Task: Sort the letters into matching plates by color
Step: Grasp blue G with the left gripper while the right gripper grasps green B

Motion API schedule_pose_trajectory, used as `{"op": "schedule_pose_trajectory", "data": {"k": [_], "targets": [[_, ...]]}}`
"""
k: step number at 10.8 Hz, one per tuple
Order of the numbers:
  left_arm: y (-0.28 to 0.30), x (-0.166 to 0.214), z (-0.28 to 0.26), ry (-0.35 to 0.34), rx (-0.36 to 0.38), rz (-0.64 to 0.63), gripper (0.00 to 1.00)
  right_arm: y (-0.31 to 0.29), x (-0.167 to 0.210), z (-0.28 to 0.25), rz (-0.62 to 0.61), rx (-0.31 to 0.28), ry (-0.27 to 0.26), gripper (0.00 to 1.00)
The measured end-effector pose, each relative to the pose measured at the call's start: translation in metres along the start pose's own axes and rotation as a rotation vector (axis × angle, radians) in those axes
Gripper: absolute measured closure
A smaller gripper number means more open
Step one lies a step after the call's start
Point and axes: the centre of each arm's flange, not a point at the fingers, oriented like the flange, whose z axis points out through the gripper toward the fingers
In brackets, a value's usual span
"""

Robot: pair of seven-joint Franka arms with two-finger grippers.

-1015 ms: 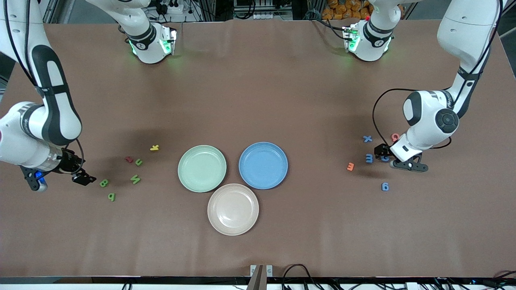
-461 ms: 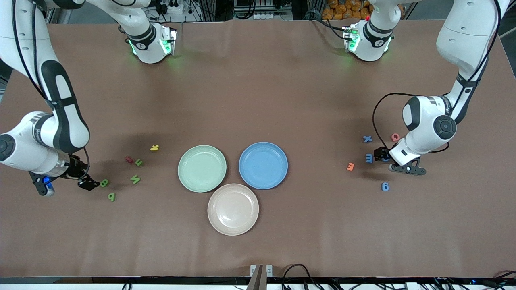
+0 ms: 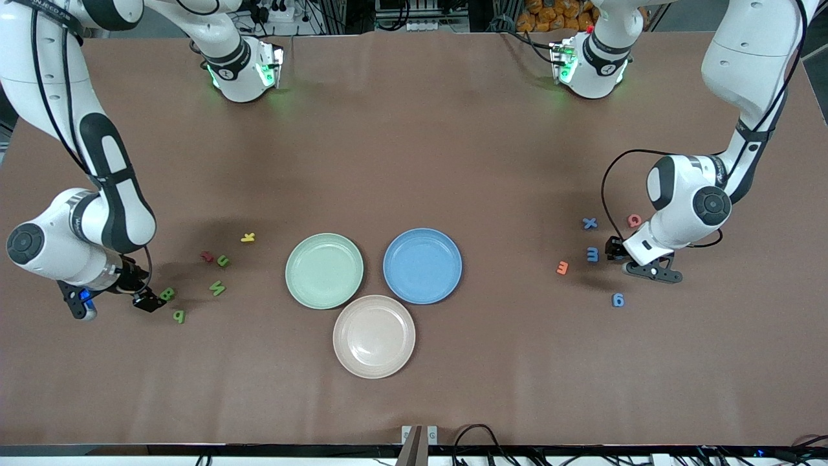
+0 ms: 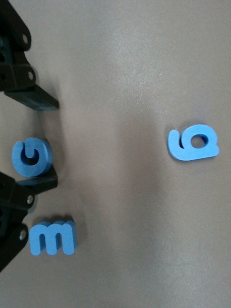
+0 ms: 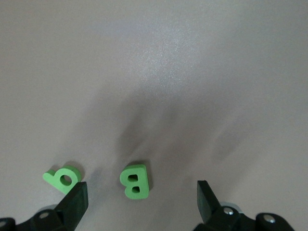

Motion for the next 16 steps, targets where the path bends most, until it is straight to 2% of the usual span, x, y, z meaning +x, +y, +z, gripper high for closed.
{"op": "schedule_pose_trajectory", "data": {"k": [1, 2, 3, 9, 10, 11, 12, 14, 16], "targets": [[0.000, 0.001, -0.002, -0.011, -0.001, 0.000, 0.44, 0.000, 0.001, 0.004, 0.000, 0.004, 0.008, 0.00], [-0.001, 0.000, -0.004, -0.026, -0.002, 0.000, 0.58, 0.000, 0.002, 0.007, 0.001, 0.008, 0.017, 0.00], [-0.001, -0.001, -0.005, -0.039, -0.004, -0.001, 0.66, 0.000, 0.002, 0.011, 0.001, 0.010, 0.022, 0.00], [0.000, 0.005, -0.018, -0.042, 0.000, -0.044, 0.66, -0.008, -0.005, 0.028, -0.012, 0.021, 0.042, 0.08], [0.003, 0.013, -0.031, -0.035, 0.003, -0.054, 0.66, -0.009, -0.006, 0.028, -0.014, 0.022, 0.042, 0.14], [0.011, 0.023, -0.043, -0.026, 0.003, -0.067, 0.66, -0.009, -0.006, 0.028, -0.014, 0.020, 0.041, 0.29], [0.024, 0.032, -0.053, -0.019, 0.004, -0.089, 0.66, -0.008, -0.006, 0.028, -0.013, 0.019, 0.042, 0.32], [0.069, 0.048, -0.065, -0.004, 0.004, -0.144, 0.66, -0.008, -0.006, 0.027, -0.013, 0.021, 0.047, 0.53], [0.120, 0.054, -0.068, 0.004, 0.002, -0.204, 0.66, -0.010, -0.008, 0.026, -0.017, 0.026, 0.055, 0.66]]}}
